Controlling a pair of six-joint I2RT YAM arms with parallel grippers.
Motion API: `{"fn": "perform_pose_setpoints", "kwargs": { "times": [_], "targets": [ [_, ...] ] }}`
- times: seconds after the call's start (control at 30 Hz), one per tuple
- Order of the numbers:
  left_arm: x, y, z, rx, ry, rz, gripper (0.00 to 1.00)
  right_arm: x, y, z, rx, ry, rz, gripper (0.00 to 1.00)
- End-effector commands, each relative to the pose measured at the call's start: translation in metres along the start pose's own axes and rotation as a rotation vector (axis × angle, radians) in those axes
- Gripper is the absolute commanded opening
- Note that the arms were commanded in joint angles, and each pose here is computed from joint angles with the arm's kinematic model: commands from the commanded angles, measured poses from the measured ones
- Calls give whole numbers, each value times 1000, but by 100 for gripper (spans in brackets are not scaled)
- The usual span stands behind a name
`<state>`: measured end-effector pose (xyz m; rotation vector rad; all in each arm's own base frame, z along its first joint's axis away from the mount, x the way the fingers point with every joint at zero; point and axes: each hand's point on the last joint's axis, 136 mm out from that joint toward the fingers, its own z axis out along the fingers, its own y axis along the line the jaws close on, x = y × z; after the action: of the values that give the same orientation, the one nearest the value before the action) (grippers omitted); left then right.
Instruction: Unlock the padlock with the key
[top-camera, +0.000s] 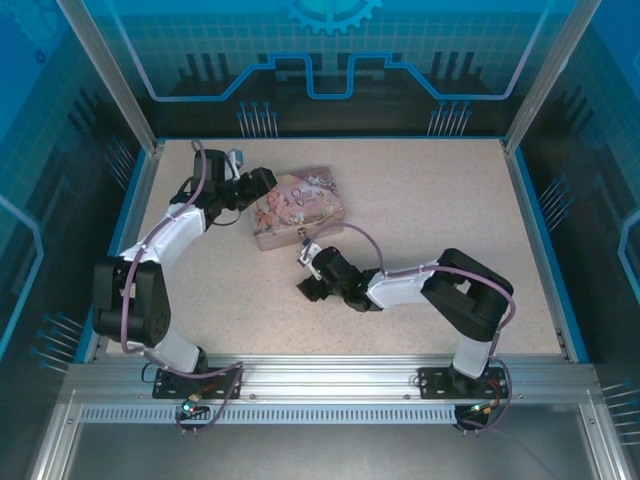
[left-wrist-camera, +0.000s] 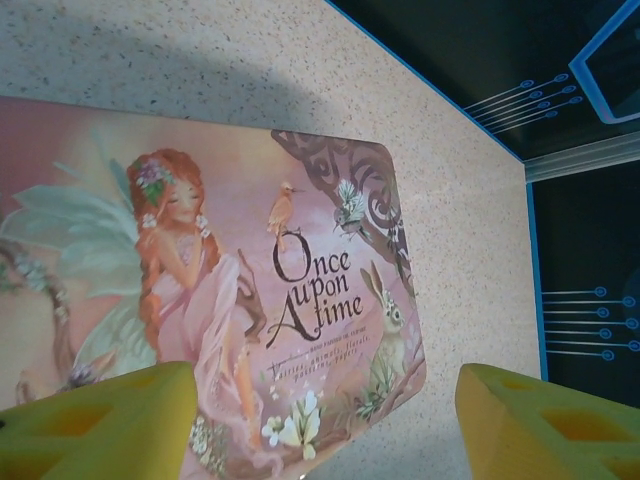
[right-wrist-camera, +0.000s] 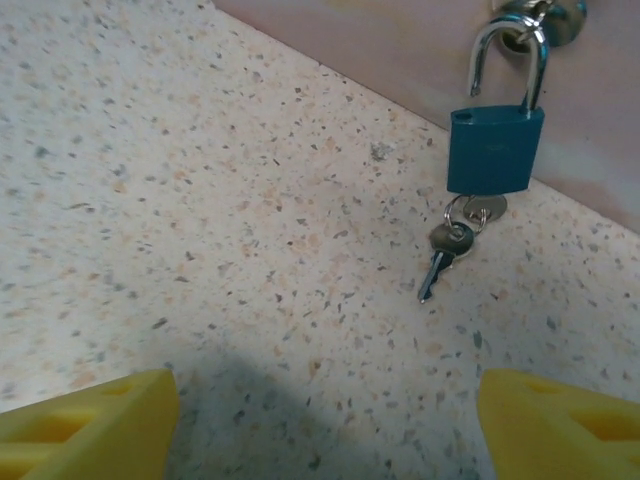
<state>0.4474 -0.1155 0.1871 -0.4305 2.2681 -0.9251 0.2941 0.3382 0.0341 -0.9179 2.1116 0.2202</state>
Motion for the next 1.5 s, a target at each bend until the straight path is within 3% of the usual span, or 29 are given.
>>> {"fn": "perform_pose_setpoints", "kwargs": {
  "times": [0.0, 0.07, 0.47, 1.07, 1.47],
  "targets": [
    [-7, -9, 6, 43, 23, 18, 70, -33, -18, 8, 124, -109, -65, 77],
    [-7, -8, 13, 46, 31, 15, 70, -44, -18, 15, 137, -125, -77, 76],
    [-11, 3, 42, 38, 80, -2, 69, -34, -32, 46, 213, -126, -77, 63],
    [14, 28, 60, -8, 151, -35, 68, -37, -52, 54, 254, -164, -30, 50],
    [24, 37, 63, -22, 167, -41, 68, -48, -48, 39, 190, -226, 12, 26]
  ]
}}
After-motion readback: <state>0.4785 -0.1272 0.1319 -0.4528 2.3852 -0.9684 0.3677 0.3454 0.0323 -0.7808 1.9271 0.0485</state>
